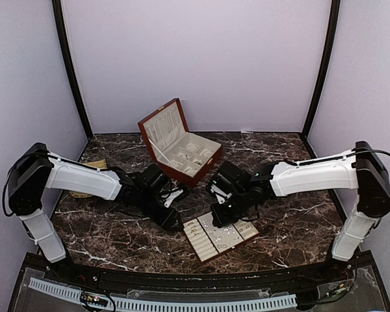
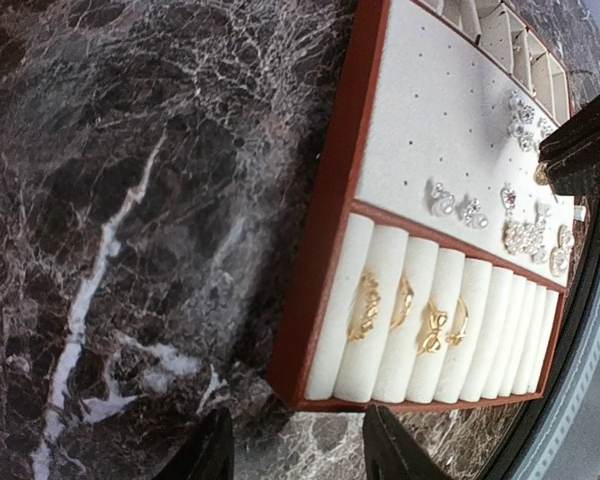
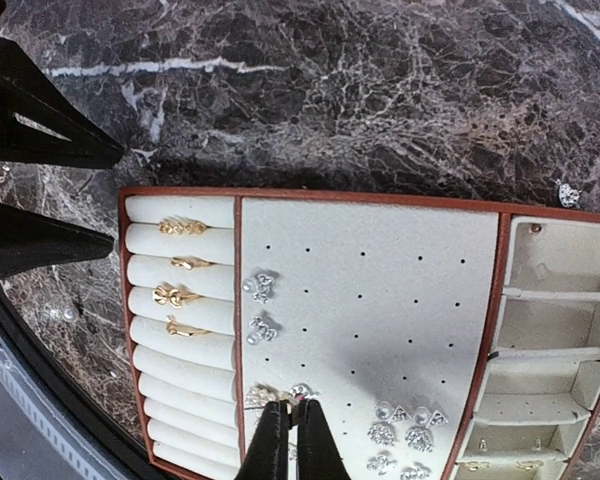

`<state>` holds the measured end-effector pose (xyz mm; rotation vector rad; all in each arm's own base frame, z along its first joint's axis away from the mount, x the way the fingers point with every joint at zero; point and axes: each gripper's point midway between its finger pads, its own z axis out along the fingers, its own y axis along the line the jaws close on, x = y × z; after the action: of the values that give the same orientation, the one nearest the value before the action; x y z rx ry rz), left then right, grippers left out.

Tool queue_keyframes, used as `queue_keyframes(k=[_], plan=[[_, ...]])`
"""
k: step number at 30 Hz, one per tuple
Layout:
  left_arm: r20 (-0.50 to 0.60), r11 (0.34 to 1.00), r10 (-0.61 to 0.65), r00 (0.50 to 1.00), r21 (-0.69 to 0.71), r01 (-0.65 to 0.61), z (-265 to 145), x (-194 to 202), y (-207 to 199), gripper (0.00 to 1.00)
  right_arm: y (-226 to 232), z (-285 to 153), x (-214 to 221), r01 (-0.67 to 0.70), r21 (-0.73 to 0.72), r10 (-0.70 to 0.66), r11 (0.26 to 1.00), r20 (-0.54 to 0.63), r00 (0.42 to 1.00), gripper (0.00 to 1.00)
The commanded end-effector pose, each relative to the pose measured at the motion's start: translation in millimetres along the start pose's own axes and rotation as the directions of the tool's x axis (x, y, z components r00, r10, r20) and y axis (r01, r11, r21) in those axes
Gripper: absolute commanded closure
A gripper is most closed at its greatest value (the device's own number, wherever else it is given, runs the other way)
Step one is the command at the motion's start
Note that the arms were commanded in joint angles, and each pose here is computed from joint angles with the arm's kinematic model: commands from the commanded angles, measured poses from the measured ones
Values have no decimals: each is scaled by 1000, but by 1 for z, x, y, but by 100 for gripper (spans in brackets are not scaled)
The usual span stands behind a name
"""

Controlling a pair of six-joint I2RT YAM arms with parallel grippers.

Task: Organize the mixed jewelry
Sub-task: Pass from the right arm to the left

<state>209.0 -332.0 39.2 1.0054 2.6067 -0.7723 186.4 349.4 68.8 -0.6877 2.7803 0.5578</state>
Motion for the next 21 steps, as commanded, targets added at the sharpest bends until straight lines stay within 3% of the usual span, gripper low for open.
queue_keyframes(k=[1, 16, 21], plan=[[-16, 1000, -2, 1000, -14, 2, -1, -1, 3, 53, 7, 3, 2, 38, 3, -38, 999, -31, 999, 99], [3, 1000, 0, 1000, -3, 0, -3, -7, -1, 54, 1, 7, -5, 93, 110, -91, 990, -27, 995, 100], [188, 997, 69, 980, 32, -76, -36, -40, -20, 54, 2, 2, -12, 94, 123, -98, 988, 21, 995, 100]])
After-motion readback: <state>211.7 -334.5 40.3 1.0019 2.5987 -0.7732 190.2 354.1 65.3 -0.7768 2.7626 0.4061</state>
